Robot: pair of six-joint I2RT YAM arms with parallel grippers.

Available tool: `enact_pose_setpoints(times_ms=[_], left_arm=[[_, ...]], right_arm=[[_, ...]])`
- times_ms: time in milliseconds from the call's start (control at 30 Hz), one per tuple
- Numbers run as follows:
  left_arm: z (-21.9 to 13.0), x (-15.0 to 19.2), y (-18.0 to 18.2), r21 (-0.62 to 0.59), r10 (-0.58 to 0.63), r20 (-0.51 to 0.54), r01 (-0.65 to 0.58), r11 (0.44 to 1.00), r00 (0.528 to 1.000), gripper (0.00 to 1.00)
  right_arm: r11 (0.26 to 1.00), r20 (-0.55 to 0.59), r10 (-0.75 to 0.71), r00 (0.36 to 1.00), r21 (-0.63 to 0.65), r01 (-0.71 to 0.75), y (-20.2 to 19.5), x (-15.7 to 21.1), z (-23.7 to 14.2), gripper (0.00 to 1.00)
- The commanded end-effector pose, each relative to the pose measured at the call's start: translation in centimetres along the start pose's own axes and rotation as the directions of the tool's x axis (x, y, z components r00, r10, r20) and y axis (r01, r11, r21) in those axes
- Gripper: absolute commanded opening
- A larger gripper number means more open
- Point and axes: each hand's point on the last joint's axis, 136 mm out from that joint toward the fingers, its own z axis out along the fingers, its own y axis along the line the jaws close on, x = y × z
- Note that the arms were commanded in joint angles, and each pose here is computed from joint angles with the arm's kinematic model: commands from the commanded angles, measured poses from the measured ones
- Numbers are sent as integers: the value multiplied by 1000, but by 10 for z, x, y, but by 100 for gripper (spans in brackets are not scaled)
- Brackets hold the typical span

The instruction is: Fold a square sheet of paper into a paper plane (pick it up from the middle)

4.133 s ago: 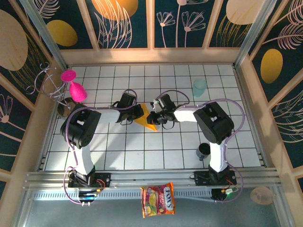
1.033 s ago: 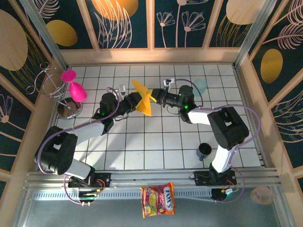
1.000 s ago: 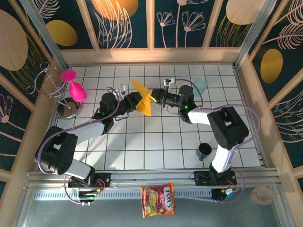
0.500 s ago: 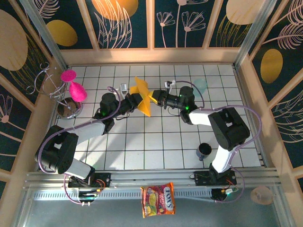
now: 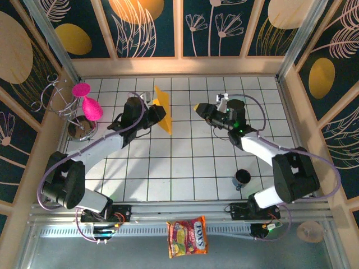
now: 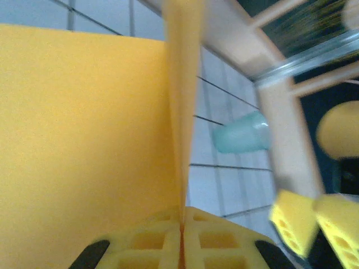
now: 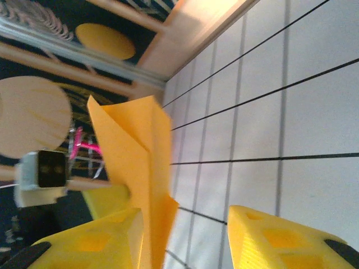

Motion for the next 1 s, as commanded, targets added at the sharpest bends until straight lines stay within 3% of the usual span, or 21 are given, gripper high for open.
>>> enact_pose_setpoints(times_ms=[0,167,300,433,633,800,967], left_arm=[[-6,3,56,-370,176,-74,-191,909,982,10],[-9,-8,88,-638,301,-131,-313,703,945,9],[-3,-6,107,-761,380,-217,-400,511,899,8],[8,3,124,-815,425,-318,-473,334,847,7],[38,32,138,-780,483,-483,-610,142,730,5],[57,52,147,-750,485,-555,-659,60,676,5],[71,65,149,-739,472,-557,-667,94,684,9]], right_arm=[[977,46,-94,994,195,84,-34,-6,-17,45],[957,86,-117,989,277,89,-48,-12,-32,45],[947,89,-112,990,311,80,-57,-10,-39,45],[940,85,-106,991,332,72,-65,-8,-42,45],[932,85,-95,992,356,58,-73,-8,-48,45],[927,97,-81,992,374,39,-82,-6,-56,45],[920,107,-75,991,390,28,-88,-6,-61,45]])
